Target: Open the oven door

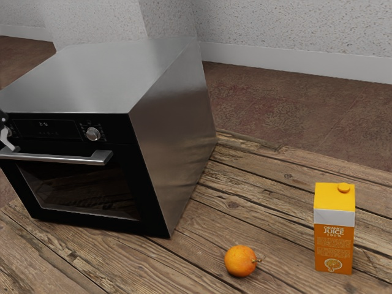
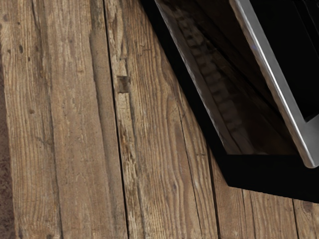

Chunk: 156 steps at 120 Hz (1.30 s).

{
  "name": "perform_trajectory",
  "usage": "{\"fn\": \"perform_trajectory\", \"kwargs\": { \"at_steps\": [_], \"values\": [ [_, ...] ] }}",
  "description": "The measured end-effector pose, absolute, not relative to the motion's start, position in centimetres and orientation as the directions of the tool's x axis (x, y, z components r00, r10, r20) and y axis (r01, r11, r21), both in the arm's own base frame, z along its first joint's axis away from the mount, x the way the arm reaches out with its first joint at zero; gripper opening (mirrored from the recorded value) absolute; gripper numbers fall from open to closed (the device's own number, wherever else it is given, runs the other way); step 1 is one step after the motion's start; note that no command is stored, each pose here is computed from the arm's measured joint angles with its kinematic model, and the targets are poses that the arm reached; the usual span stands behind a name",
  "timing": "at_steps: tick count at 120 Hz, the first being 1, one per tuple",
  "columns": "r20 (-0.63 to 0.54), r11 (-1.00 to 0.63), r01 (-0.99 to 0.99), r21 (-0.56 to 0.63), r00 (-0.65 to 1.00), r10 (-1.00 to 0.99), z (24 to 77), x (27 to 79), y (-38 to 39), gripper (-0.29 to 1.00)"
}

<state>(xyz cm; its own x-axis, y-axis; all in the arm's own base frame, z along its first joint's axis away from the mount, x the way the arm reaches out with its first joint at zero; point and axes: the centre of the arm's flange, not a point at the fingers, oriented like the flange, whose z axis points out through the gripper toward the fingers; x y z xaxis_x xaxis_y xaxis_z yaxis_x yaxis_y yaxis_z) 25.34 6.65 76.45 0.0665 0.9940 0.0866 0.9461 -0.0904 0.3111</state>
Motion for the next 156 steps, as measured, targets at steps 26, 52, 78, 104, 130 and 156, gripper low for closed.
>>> {"fn": "perform_trajectory", "kwargs": {
  "at_steps": [26,52,78,104,130,156],
  "values": [
    [-0.095,0.158,0.943,0.292,-0.136,0.986,70.8,33.8,10.9,0.7],
    [-0.179,0.357,0.882,0.306,-0.315,0.932,69.8,34.8,14.6,0.7],
    [-0.247,0.521,0.815,0.256,-0.465,0.85,67.3,34.7,18.9,0.7],
    [-0.283,0.587,0.77,0.249,-0.521,0.805,66.5,35.9,19.5,0.7],
    [-0.303,0.627,0.744,0.232,-0.557,0.773,65.5,34.6,18.9,0.7],
    [-0.311,0.649,0.73,0.215,-0.579,0.754,64.9,35.5,18.8,0.7]
  ]
}}
